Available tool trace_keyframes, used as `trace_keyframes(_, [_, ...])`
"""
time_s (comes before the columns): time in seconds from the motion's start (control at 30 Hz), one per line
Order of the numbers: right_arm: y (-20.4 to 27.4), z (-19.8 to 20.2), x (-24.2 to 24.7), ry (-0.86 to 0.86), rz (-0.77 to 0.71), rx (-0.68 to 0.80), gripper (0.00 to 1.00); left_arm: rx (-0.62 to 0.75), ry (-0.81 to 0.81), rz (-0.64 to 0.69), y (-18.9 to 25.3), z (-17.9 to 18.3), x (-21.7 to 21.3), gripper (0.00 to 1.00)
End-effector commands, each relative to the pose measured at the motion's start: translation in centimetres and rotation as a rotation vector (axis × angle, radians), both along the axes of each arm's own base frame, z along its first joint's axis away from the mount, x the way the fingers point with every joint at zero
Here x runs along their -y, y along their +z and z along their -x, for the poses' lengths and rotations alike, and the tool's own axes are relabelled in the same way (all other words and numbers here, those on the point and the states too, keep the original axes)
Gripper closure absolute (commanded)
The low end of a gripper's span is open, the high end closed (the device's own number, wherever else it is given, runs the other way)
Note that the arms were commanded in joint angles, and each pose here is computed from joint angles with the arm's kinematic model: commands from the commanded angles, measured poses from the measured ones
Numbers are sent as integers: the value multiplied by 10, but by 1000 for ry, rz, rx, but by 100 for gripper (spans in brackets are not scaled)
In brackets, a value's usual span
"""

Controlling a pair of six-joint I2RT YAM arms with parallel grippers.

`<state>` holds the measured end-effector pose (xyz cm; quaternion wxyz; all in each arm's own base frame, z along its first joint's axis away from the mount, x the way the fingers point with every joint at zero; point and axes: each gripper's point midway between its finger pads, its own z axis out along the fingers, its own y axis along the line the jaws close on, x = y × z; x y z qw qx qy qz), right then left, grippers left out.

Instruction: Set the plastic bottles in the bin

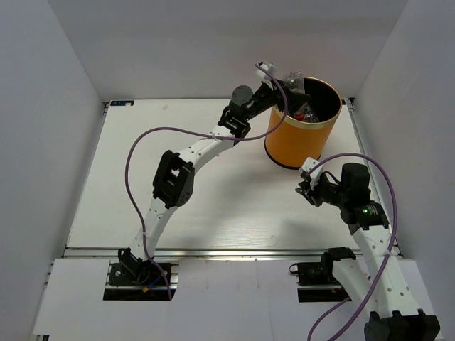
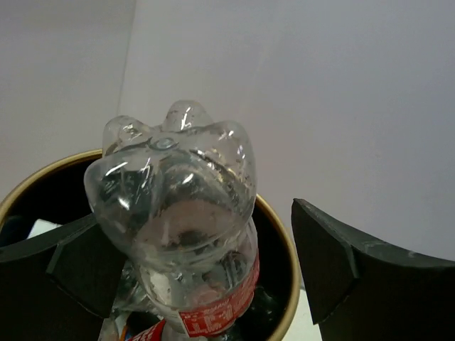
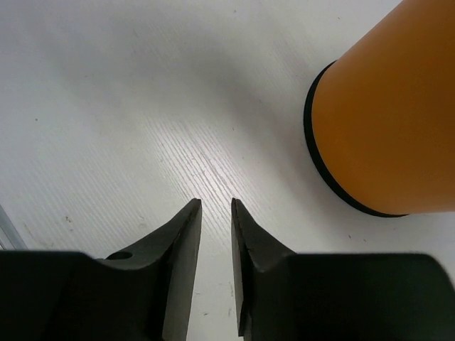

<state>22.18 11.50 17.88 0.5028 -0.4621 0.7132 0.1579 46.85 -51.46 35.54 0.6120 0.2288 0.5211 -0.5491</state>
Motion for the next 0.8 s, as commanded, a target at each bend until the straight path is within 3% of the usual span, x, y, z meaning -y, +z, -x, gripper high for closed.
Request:
trace_keyframes(0.0, [3, -3, 0, 2, 5, 28, 70, 85, 75, 76, 83, 14, -27, 0])
trace_keyframes(0.07, [1, -3, 0, -4, 3, 21, 63, 107, 92, 76, 96, 20, -35, 0])
trace_keyframes(0.1, [2, -3, 0, -5, 2, 22, 51, 85, 101, 60, 91, 21, -38, 0])
trace_keyframes(0.13, [1, -3, 0, -5, 2, 18, 49, 121, 106, 78, 116, 33, -49, 0])
trace_keyframes(0.27, [1, -3, 0, -7, -7, 15, 38, 134, 218, 30, 131, 54, -89, 0])
trace_keyframes(0.4, [1, -4, 0, -11, -9, 14, 36, 166, 346, -3, 158, 83, -146, 0])
trace_keyframes(0.5, [-1, -5, 1, -31, -14, -2, 32, 133, 444, -109, 138, 91, -179, 0])
trace_keyframes(0.6, [9, -9, 1, -64, -48, 4, 10, 77, 502, -206, 117, 118, -217, 0])
trace_keyframes(0.63, [14, -10, 0, -71, -62, 13, 10, 41, 507, -280, 94, 127, -222, 4])
trace_keyframes(0.73, [32, -8, -5, -86, -137, 28, 10, -69, 475, -439, 30, 157, -246, 65])
trace_keyframes(0.77, [36, -9, -7, -111, -179, 11, 10, -119, 453, -512, -11, 166, -251, 79])
